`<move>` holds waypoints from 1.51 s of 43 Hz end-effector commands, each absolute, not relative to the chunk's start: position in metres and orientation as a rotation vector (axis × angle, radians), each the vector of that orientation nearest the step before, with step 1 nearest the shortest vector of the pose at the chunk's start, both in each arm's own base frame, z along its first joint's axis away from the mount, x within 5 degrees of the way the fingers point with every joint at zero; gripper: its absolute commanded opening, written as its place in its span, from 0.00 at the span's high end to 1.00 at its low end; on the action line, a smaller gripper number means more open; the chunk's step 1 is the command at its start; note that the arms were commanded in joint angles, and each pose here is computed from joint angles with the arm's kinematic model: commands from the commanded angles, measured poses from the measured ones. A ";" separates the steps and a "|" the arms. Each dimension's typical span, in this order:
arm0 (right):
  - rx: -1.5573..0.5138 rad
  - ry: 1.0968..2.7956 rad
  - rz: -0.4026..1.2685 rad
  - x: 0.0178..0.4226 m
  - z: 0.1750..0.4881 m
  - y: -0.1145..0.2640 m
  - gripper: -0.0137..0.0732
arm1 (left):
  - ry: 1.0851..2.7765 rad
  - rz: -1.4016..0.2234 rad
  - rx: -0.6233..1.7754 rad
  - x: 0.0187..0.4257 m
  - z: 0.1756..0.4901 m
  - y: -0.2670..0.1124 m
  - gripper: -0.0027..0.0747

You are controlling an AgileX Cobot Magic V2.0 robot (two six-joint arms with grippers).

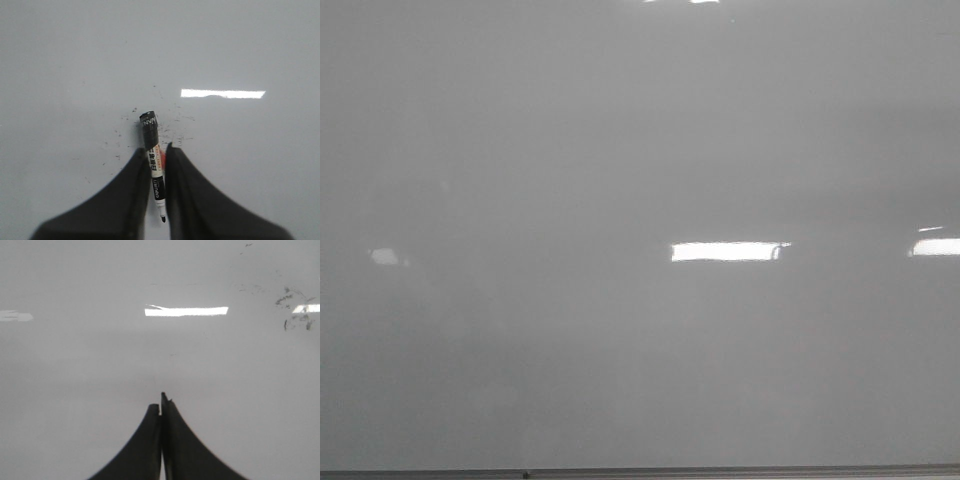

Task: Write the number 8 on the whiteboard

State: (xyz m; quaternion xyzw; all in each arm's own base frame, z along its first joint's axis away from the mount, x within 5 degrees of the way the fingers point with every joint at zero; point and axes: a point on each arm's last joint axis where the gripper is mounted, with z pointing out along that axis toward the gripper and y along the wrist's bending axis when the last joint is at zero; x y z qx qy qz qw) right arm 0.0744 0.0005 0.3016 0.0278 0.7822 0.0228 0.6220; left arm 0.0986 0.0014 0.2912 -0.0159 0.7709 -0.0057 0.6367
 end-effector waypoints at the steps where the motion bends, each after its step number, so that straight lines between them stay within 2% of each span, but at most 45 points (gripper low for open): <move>1: 0.059 1.696 0.043 0.076 0.320 0.000 0.64 | 1.664 -0.016 -0.047 0.101 0.309 0.002 0.51; 3: 0.059 1.696 0.043 0.076 0.320 0.000 0.51 | 1.664 -0.016 -0.047 0.101 0.309 0.002 0.34; 6: 0.059 1.696 0.043 0.076 0.320 0.000 0.36 | 1.664 -0.016 -0.047 0.101 0.309 0.002 0.16; 8: 0.059 1.696 0.043 0.076 0.320 0.000 0.28 | 1.664 -0.016 -0.047 0.101 0.309 0.002 0.08; 10: 0.059 1.696 0.043 0.076 0.320 0.000 0.23 | 1.664 -0.016 -0.047 0.101 0.309 0.002 0.06; 13: 0.059 1.696 0.043 0.076 0.320 0.000 0.21 | 1.664 -0.016 -0.047 0.101 0.309 0.002 0.08; 24: 0.059 1.696 0.043 0.076 0.320 0.000 0.21 | 1.687 -0.044 -0.069 0.103 0.307 0.002 0.18; 29: 0.059 1.696 0.043 0.076 0.320 0.000 0.21 | 1.819 -0.054 -0.073 0.119 0.299 0.001 0.24; 36: 0.059 1.696 0.043 0.076 0.320 0.000 0.21 | 2.092 -0.127 -0.127 0.158 0.283 -0.001 0.24; 43: 0.059 1.696 0.043 0.076 0.320 0.000 0.21 | 2.227 -0.144 -0.168 0.200 0.265 0.000 0.24; 56: 0.059 1.696 0.043 0.076 0.320 0.000 0.21 | 2.268 -0.105 -0.210 0.254 0.233 0.006 0.24; 65: 0.059 1.696 0.043 0.076 0.320 0.000 0.21 | 2.187 -0.067 -0.198 0.271 0.229 0.009 0.33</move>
